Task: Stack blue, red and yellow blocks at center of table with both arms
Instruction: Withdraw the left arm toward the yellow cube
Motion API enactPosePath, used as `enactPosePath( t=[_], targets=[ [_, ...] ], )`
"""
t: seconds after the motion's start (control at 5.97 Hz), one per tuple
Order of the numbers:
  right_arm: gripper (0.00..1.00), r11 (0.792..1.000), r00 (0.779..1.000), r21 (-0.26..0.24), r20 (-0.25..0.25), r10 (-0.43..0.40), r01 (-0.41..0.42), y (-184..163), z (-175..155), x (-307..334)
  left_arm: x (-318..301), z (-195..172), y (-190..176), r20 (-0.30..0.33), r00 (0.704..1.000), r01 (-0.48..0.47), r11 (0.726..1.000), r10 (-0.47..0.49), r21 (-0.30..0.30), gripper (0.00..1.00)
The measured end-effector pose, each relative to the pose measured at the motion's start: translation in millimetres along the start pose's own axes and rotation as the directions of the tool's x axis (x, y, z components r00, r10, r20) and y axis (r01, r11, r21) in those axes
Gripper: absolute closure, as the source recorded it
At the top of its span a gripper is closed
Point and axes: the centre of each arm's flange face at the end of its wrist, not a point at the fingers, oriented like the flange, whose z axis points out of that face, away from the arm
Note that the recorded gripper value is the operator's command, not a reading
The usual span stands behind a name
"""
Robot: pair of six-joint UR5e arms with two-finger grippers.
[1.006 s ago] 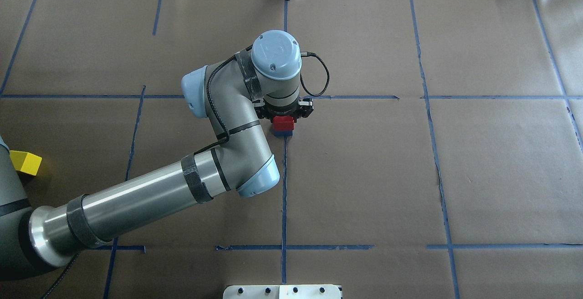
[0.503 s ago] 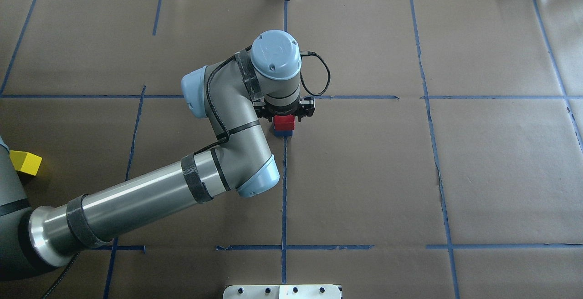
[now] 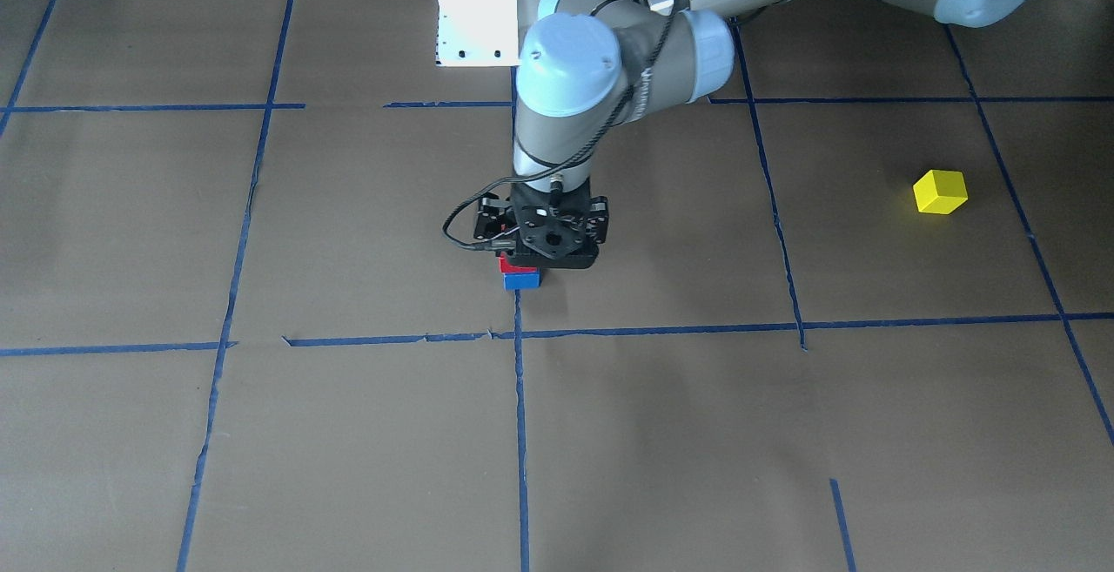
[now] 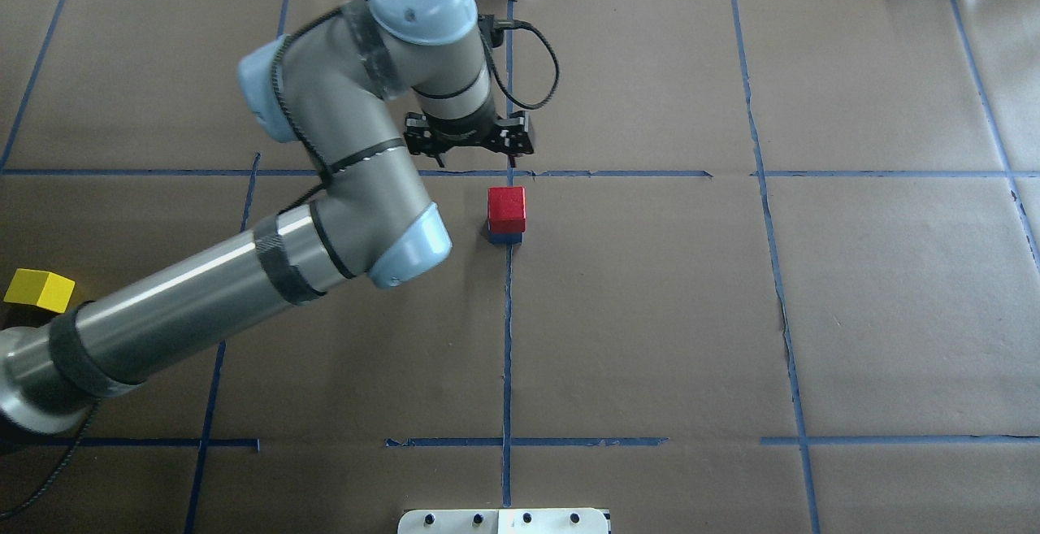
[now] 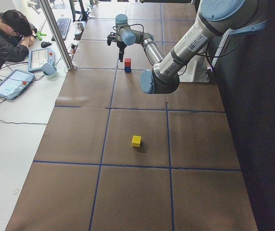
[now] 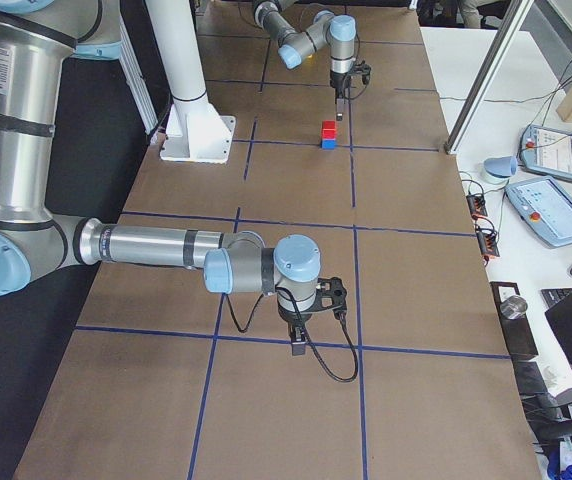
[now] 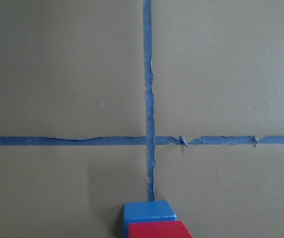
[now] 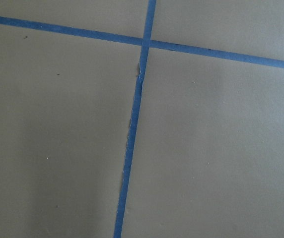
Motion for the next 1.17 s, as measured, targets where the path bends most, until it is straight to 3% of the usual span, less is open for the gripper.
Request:
enactPosePath(
  t=[0.34,0.84,1.01,1.17],
  targets=[
    [0.00,1.000,1.000,-0.001,0.003,0.007,-0.007,0,0,0,-168,-33,18,0.024,0.992,-0.126,0.992,0.126,0.012,0.00],
    [0.00,1.000,1.000,-0.003,0.008,0.019,-0.019,0,1,0,-464,-31,94,0.090,0.981,-0.172,0.985,0.173,-0.020,0.00],
    [0.00,1.000,1.000,-0.003,0.009,0.019,-0.019,0,0,-1,-526,-20,131,0.097,0.981,-0.164,0.986,0.167,-0.038,0.00],
    [0.00,1.000,1.000,-0.002,0.009,0.019,-0.019,0,0,-1,-567,-8,158,0.086,0.987,-0.137,0.990,0.138,-0.013,0.00]
  ],
)
